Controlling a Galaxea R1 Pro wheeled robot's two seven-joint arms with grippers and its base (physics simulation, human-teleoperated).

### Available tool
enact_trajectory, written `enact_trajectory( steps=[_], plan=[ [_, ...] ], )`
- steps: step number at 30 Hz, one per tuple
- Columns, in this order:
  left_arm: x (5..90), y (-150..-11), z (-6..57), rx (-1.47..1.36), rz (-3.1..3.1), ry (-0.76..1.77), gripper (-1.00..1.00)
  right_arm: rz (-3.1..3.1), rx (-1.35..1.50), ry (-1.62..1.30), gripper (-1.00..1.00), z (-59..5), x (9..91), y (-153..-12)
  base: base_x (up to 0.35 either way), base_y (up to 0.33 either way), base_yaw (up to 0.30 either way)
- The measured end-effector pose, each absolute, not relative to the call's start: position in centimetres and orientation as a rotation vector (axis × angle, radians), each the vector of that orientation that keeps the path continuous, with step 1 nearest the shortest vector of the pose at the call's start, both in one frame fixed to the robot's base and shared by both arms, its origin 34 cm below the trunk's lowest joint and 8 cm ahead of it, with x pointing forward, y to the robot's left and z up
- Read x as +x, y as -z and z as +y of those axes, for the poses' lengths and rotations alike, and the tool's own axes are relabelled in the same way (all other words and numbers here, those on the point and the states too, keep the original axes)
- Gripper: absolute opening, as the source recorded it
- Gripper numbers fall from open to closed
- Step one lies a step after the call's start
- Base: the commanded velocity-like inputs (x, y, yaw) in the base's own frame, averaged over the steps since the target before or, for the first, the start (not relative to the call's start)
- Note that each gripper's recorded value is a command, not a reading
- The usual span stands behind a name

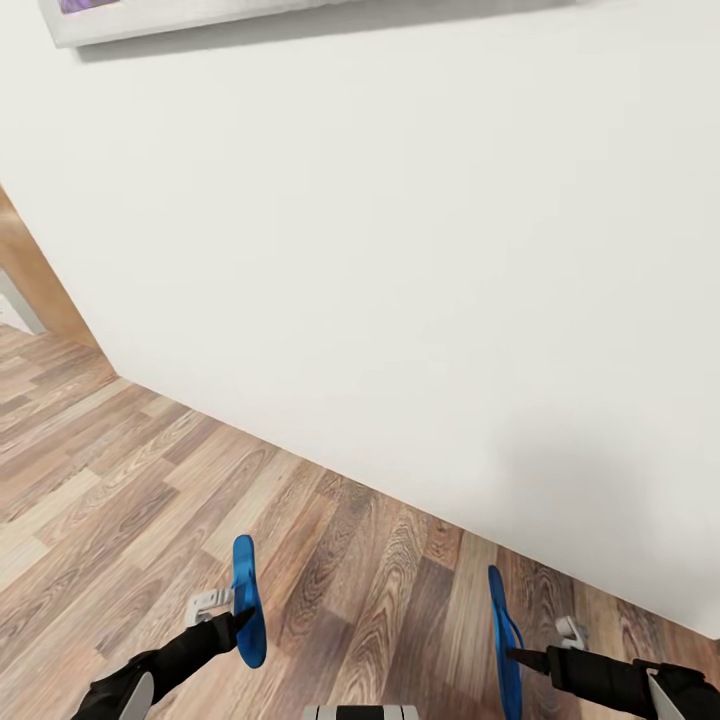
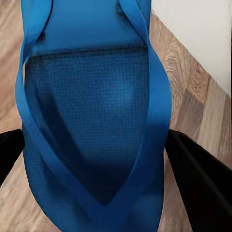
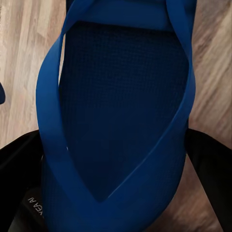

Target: In the bedroom, move the book from the bed onto either nightstand, and place the two sandals side by side next to the bed.

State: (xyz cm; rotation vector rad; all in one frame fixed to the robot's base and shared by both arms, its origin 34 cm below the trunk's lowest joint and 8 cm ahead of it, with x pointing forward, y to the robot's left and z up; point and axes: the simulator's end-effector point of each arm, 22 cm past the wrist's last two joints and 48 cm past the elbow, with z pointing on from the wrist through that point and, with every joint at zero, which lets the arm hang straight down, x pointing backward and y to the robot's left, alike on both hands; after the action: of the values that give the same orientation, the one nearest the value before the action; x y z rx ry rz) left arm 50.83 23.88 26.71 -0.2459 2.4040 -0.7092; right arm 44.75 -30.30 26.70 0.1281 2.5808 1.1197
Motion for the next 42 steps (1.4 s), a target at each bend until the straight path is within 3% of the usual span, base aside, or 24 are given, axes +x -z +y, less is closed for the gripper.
enact_trajectory(
  steps=[36,42],
  plan=[
    [53.8,-33.6,23.9,-0.194,2.273,0.705,-1.0,2.463,0.052,-1.087,-1.0,-29.9,47.7,-32.5,0.0,0.0,0.0],
    [51.1,-31.1,23.8,-0.24,2.335,0.695,-1.0,2.532,0.142,-1.112,-1.0,-30.0,45.0,-31.6,0.0,0.0,0.0]
  ],
)
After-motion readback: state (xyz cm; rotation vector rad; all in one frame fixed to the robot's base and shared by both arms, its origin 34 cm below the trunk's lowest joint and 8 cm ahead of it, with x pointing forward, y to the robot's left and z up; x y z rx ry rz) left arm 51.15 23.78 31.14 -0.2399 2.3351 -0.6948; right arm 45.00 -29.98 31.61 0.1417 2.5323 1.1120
